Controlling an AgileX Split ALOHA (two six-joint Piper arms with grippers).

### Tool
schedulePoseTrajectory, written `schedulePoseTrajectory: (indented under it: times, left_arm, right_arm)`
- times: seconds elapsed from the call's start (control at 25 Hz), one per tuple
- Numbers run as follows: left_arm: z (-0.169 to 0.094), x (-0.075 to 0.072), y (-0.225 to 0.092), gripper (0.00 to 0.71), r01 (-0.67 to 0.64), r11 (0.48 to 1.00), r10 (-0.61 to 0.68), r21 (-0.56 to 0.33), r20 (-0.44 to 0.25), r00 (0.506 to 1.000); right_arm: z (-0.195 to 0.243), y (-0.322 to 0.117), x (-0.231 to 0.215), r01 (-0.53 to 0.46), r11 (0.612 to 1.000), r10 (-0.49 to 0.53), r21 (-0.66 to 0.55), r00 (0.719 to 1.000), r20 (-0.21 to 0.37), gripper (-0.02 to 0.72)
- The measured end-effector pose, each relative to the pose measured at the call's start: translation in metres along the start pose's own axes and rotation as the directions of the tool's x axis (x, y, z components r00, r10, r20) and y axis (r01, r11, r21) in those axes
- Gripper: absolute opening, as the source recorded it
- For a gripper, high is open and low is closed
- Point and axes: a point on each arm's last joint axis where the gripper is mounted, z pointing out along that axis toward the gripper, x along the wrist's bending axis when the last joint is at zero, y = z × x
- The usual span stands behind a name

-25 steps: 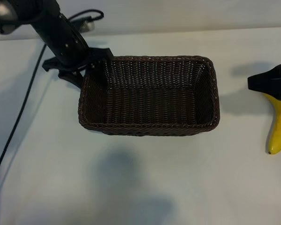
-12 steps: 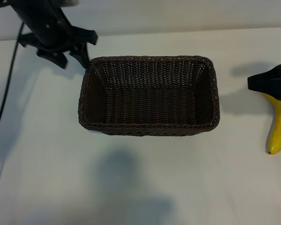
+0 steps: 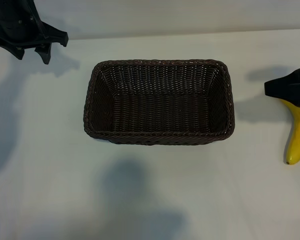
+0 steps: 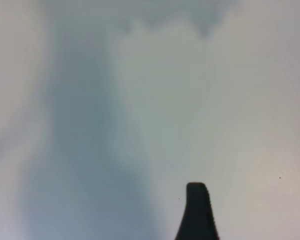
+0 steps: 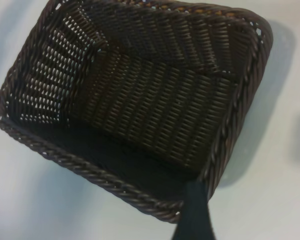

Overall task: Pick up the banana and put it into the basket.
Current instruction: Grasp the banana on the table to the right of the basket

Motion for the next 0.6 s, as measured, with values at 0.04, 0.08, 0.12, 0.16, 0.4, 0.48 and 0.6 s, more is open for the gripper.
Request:
schedulePoseTrajectory:
  times: [0.04, 0.08, 0.12, 0.16, 0.4, 0.48, 0.6]
  left_arm:
    - [-0.001, 0.003, 0.000, 0.570, 0.008, 1.000, -0.008, -0.002, 0.000, 1.000]
    - [-0.002, 0.008, -0.001, 0.570, 0.018, 1.000, -0.018, -0.004, -0.002, 1.000]
    - [-0.003, 0.012, -0.002, 0.570, 0.028, 1.000, -0.028, -0.008, -0.004, 1.000]
    - [-0.006, 0.018, -0.003, 0.570, 0.043, 0.999, -0.043, -0.014, -0.006, 0.999]
    - [-0.028, 0.058, -0.013, 0.570, 0.150, 0.987, -0.150, -0.061, 0.006, 0.989]
    - [-0.039, 0.063, -0.018, 0.570, 0.167, 0.982, -0.166, -0.089, 0.010, 0.986]
    - [-0.060, 0.065, -0.025, 0.570, 0.170, 0.976, -0.169, -0.133, 0.014, 0.985]
  right_arm:
    - [0.000, 0.000, 0.000, 0.000, 1.000, 0.000, 0.000, 1.000, 0.000, 0.572]
    - [0.000, 0.000, 0.000, 0.000, 1.000, 0.000, 0.000, 1.000, 0.000, 0.572]
    - [0.000, 0.000, 0.000, 0.000, 1.000, 0.000, -0.001, 1.000, 0.001, 0.572]
    - [0.000, 0.000, 0.000, 0.000, 1.000, 0.000, -0.001, 1.000, 0.001, 0.572]
    - [0.000, 0.000, 0.000, 0.000, 1.000, 0.000, -0.001, 1.000, 0.001, 0.572]
    - [0.000, 0.000, 0.000, 0.000, 1.000, 0.000, -0.001, 1.000, 0.001, 0.572]
    - [0.000, 0.000, 0.000, 0.000, 1.000, 0.000, -0.001, 1.000, 0.001, 0.572]
